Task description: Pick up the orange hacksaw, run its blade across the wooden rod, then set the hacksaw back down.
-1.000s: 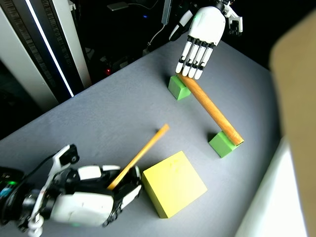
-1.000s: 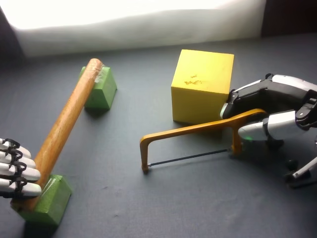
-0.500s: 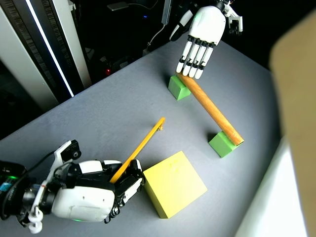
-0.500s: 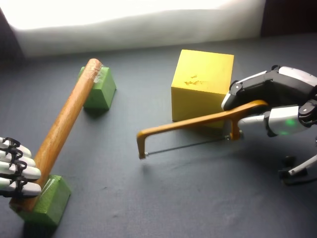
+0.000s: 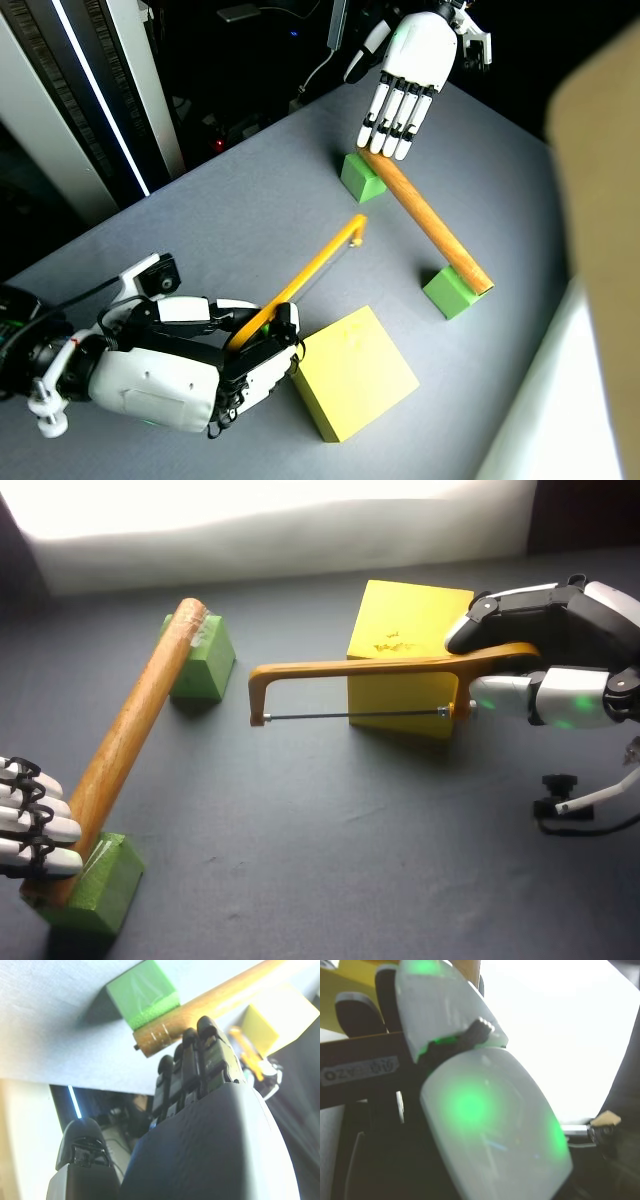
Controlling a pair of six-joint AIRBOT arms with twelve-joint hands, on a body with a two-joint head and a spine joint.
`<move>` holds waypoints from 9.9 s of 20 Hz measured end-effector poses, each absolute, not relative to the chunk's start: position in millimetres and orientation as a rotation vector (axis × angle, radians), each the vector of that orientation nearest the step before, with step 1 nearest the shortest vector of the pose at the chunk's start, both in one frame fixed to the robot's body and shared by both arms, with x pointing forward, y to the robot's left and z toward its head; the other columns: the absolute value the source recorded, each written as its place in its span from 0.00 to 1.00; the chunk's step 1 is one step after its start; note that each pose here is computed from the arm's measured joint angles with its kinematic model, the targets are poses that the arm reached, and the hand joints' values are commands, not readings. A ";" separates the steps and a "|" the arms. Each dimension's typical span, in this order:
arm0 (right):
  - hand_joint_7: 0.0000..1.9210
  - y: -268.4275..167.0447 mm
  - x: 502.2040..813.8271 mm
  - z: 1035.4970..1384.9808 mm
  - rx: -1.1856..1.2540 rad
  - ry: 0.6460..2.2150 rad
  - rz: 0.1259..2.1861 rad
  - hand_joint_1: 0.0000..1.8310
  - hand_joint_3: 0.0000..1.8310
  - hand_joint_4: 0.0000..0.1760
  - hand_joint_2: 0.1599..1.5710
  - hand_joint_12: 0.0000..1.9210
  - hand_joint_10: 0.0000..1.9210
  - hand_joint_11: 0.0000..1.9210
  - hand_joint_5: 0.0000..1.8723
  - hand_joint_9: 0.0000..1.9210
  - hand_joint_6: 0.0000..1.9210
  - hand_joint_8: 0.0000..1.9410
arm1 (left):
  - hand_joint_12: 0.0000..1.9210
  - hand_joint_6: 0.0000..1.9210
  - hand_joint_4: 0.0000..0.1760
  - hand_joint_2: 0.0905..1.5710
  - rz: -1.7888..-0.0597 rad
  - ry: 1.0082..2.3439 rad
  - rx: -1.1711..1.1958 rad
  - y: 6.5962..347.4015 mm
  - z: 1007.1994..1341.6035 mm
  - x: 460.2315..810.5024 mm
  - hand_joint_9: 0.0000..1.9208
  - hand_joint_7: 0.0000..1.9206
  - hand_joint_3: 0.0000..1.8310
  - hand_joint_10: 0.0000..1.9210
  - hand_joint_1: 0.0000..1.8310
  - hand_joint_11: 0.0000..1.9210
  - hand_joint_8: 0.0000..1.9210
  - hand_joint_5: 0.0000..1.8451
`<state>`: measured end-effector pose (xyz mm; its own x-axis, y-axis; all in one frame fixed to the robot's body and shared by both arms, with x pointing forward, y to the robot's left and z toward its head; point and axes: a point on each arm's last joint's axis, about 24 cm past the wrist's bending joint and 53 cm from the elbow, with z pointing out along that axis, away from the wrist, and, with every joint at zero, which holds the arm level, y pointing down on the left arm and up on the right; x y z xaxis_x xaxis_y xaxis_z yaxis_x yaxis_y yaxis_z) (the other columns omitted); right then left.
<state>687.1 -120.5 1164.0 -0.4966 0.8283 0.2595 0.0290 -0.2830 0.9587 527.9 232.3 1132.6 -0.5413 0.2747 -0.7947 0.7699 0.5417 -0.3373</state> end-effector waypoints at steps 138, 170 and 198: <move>0.44 70.4 653.4 1196.4 1.141 1.012 1.923 0.81 0.00 0.00 0.69 0.87 0.59 0.41 0.48 0.50 0.45 0.57 | 0.16 0.00 0.00 0.72 -0.916 2.105 0.815 236.2 1127.5 529.5 0.05 0.05 0.00 0.00 0.08 0.00 0.00 0.06; 0.44 -101.4 597.9 1230.9 1.117 0.968 1.726 0.81 0.00 0.00 0.69 0.87 0.60 0.41 0.49 0.49 0.43 0.58 | 0.18 0.00 0.00 0.72 -0.916 2.105 0.819 236.0 1127.3 529.0 0.05 0.05 0.00 0.00 0.08 0.00 0.00 0.05; 0.32 -106.6 565.4 1088.2 1.427 0.989 1.667 0.74 0.00 0.00 0.76 0.80 0.77 0.31 0.38 0.41 0.63 0.76 | 0.19 0.00 0.00 0.73 -0.919 2.103 0.819 235.4 1127.3 529.0 0.05 0.05 0.00 0.00 0.07 0.00 0.00 0.05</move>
<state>565.4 -106.6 1088.2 -0.1300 0.8884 0.4402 -0.0395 -0.4483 0.8930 529.0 235.4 1127.3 -0.5629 0.2670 -0.7822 0.7554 0.5502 -0.3558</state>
